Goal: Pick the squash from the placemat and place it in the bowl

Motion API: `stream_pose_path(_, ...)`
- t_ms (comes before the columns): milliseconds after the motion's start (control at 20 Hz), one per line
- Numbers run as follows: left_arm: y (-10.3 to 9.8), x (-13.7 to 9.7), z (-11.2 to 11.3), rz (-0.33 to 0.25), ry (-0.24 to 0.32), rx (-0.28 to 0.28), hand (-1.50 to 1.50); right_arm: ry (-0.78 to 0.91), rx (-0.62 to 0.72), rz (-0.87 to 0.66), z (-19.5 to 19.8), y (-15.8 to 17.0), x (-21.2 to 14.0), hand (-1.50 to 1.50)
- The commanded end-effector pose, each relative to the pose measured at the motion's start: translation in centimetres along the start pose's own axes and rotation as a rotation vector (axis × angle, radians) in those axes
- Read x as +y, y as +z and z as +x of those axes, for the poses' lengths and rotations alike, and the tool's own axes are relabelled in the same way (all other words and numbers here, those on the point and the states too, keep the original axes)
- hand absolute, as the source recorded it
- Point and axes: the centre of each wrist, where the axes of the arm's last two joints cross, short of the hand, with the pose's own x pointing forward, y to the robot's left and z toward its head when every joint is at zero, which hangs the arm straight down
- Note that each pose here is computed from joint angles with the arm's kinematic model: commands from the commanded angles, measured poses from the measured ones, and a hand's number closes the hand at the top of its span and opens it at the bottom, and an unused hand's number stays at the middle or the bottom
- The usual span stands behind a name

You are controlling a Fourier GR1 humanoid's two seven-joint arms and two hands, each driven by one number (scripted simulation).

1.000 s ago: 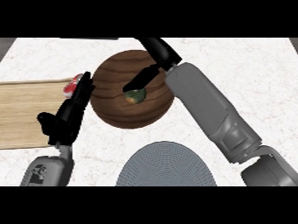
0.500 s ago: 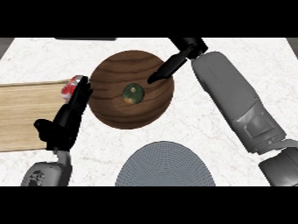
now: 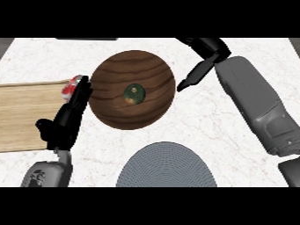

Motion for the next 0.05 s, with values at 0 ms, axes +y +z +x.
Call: stream_pose_path(0,0.37,1.7,1.43,-0.017,0.003,0.003,0.0,0.019,0.015,0.007,-1.02,1.64,-0.89,-1.5)
